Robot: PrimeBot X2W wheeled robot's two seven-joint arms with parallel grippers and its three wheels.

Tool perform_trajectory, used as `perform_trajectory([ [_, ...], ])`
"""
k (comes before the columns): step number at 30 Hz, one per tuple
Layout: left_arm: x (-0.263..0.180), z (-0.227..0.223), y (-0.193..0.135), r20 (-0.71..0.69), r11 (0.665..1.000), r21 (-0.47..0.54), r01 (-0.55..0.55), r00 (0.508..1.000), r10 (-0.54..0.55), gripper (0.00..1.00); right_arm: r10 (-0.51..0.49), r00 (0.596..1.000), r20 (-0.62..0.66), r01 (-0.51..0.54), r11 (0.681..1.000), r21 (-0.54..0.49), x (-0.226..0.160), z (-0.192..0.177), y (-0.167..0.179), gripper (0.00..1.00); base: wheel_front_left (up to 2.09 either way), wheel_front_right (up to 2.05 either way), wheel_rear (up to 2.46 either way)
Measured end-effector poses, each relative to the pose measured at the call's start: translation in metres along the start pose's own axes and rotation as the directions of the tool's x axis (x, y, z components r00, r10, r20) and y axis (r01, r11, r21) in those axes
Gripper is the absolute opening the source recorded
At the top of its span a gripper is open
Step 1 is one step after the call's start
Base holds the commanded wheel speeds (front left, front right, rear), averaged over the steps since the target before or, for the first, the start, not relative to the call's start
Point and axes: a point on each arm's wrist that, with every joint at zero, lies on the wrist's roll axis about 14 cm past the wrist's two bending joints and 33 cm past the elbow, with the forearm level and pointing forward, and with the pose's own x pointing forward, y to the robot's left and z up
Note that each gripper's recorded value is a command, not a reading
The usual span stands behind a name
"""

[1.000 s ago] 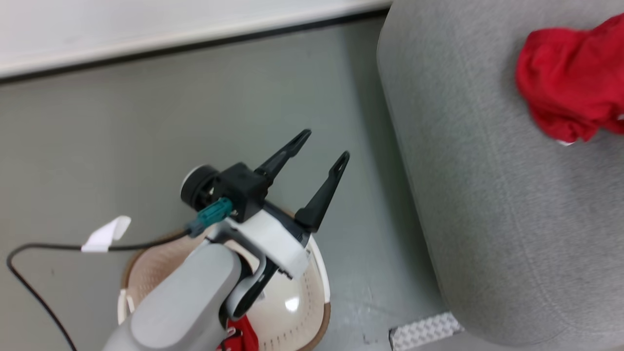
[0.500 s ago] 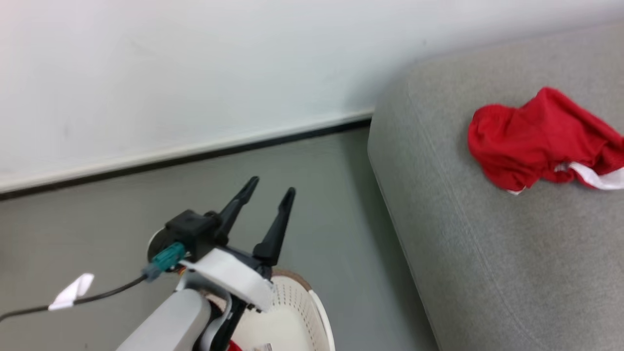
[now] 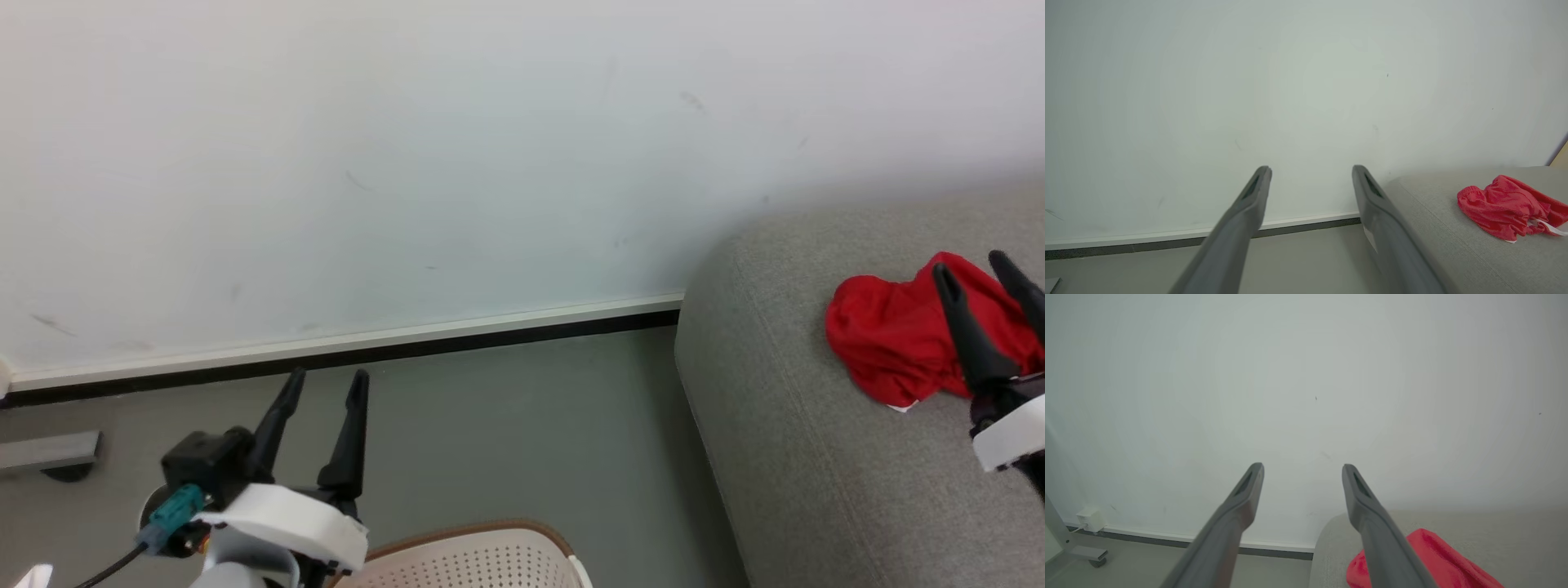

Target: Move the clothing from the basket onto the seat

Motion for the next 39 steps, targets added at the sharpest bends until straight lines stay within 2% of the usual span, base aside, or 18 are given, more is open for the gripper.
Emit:
perform_trajectory([
  [6, -0.026, 0.011, 0.032, 0.033, 0.993, 0.003, -0.119, 0.992, 0.119, 1.00, 0.018, 0.998, 0.060, -0.023, 0.997, 0.075, -0.007, -0.018, 0.037, 1.00, 0.00, 0.00, 0.00],
  [10, -0.043, 0.013, 0.048, 0.051, 0.982, 0.037, -0.186, 0.982, 0.184, 1.00, -0.006, 0.998, 0.060, 0.000, 0.994, 0.113, -0.022, -0.041, 0.054, 1.00, 0.00, 0.00, 0.00],
  [16, -0.066, 0.001, 0.064, 0.041, 0.960, 0.061, -0.275, 0.961, 0.273, 1.00, -0.035, 0.999, 0.029, 0.032, 0.994, 0.107, -0.040, -0.066, 0.068, 1.00, 0.00, 0.00, 0.00],
  [39, -0.071, -0.022, 0.070, 0.000, 0.957, 0.067, -0.281, 0.960, 0.281, 1.00, -0.039, 0.999, 0.021, 0.037, 0.995, 0.091, -0.043, -0.073, 0.074, 1.00, 0.00, 0.00, 0.00],
])
